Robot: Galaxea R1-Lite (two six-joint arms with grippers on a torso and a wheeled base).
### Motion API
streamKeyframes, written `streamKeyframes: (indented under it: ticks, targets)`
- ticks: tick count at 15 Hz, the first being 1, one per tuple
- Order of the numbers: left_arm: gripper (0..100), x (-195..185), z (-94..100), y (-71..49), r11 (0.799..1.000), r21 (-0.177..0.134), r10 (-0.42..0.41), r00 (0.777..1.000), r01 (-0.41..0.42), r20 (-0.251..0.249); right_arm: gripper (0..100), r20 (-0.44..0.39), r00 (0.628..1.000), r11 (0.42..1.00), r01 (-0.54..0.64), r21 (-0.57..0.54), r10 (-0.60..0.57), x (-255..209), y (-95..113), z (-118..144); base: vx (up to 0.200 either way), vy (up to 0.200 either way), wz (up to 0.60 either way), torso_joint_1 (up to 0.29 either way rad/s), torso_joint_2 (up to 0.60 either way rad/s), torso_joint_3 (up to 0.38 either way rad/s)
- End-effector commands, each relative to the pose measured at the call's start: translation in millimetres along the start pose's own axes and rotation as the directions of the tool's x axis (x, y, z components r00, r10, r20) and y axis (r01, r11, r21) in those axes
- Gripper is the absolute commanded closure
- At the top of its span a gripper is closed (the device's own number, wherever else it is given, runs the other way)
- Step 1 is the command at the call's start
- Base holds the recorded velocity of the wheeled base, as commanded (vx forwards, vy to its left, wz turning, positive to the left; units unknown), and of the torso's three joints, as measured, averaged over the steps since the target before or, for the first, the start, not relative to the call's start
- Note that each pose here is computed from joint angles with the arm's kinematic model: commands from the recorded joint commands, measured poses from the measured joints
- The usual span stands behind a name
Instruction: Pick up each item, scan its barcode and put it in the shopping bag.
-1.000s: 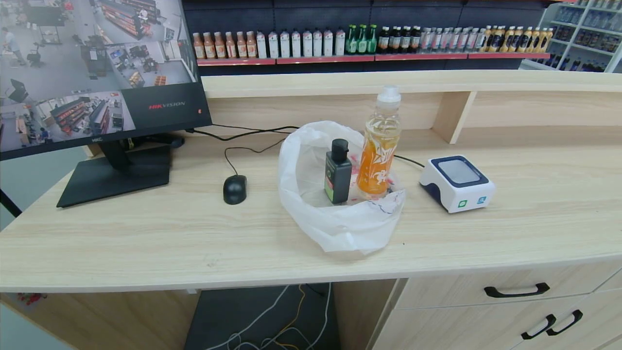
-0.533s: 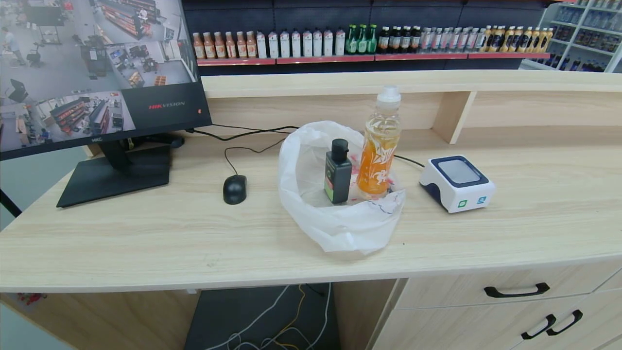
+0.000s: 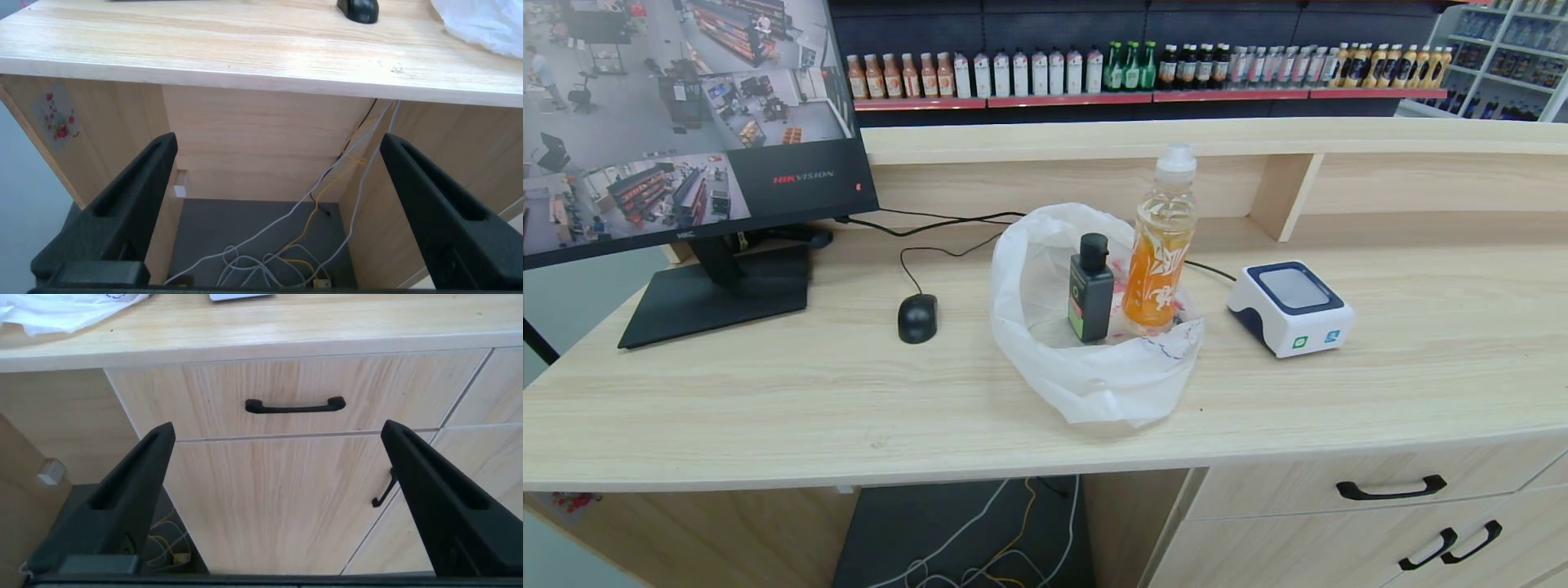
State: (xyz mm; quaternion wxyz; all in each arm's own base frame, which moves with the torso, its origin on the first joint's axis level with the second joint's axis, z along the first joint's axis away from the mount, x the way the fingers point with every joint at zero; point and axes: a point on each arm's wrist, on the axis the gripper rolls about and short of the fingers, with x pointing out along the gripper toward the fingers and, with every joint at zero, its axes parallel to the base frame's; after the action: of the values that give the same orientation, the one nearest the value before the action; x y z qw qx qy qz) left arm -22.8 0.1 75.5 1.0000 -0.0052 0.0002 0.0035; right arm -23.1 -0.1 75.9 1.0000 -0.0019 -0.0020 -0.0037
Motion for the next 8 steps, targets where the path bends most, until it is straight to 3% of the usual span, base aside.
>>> streamKeyframes:
  ticks: [1,3,4,8]
  targets:
    - [0,0.0,0.0,0.0,1.0,0.0,-0.001,1.0,0.001,0.0,0,-0.003,1.0,1.0,0.0,0.001,0.0,0.2,0.0,0.0,0.0,0.0,0.0,0.0,0.0,0.0]
    - [0,-0.1,0.1,0.0,1.0,0.012,-0.001,1.0,0.001,-0.001,0,-0.003,1.0,1.0,0.0,0.001,0.0,0.2,0.0,0.0,0.0,0.0,0.0,0.0,0.0,0.0]
    - [0,-0.1,-0.1,0.0,0.999,0.033,-0.002,1.0,0.002,-0.003,0,-0.003,1.0,1.0,0.0,0.001,0.0,0.2,0.0,0.0,0.0,0.0,0.0,0.0,0.0,0.0]
    - [0,-0.1,-0.1,0.0,1.0,0.029,-0.002,1.0,0.002,-0.003,0,-0.003,1.0,1.0,0.0,-0.001,0.0,0.2,0.0,0.0,0.0,0.0,0.0,0.0,0.0,0.0]
